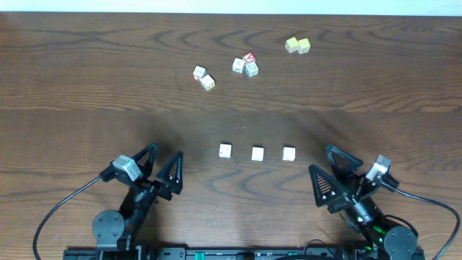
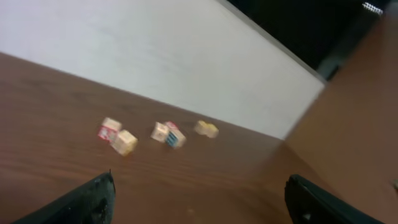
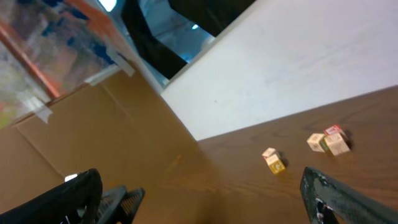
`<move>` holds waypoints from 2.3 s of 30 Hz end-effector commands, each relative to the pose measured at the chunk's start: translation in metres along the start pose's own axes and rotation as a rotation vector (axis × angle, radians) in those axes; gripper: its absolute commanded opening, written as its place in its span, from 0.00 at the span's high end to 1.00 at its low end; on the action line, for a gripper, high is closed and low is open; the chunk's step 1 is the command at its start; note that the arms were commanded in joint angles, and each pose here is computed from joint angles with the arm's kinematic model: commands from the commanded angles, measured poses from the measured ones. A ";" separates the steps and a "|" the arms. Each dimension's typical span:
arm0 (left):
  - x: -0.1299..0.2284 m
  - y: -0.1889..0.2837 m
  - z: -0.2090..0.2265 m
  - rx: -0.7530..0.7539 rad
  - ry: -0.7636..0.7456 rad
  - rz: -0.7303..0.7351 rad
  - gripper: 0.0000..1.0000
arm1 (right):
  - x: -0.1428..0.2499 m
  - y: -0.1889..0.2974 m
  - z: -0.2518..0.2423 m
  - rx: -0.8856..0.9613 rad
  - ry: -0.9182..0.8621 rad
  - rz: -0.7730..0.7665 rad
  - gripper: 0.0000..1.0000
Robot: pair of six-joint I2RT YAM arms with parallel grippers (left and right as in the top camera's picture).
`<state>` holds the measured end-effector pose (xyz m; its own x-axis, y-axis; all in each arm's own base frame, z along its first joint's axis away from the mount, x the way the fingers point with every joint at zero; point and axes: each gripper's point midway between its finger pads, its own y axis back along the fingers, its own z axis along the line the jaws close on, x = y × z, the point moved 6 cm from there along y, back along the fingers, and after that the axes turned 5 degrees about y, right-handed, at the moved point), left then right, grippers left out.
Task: Lift 3 blocks
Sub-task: 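Move both grippers forward to the outer ends of the three-block row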
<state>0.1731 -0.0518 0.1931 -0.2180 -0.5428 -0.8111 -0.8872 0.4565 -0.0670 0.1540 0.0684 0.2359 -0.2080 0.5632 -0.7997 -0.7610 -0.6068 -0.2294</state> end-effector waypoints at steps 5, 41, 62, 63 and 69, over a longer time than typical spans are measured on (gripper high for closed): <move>-0.038 0.008 -0.039 -0.052 -0.122 0.164 0.13 | -0.059 -0.011 0.037 0.142 0.222 0.082 0.01; -0.045 -0.079 0.022 -0.856 0.202 1.222 0.06 | 0.082 -0.106 -0.088 0.974 -0.091 1.376 0.14; -0.005 -0.095 0.026 -0.747 0.222 1.398 0.07 | 0.123 -0.104 -0.138 1.054 -0.077 1.475 0.37; -0.004 -0.095 0.025 -0.742 0.216 1.403 0.07 | 0.124 -0.104 -0.139 1.057 -0.078 1.479 0.37; 0.003 -0.104 0.017 -0.703 0.175 1.393 0.19 | 0.127 -0.104 -0.143 1.046 -0.069 1.484 0.37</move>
<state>0.2725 -0.0815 0.1917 -0.9913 -0.1082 0.0747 0.0446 0.2572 0.9653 0.2892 0.1253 0.0787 -0.9986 -0.0052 0.0519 0.0520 -0.0303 0.9982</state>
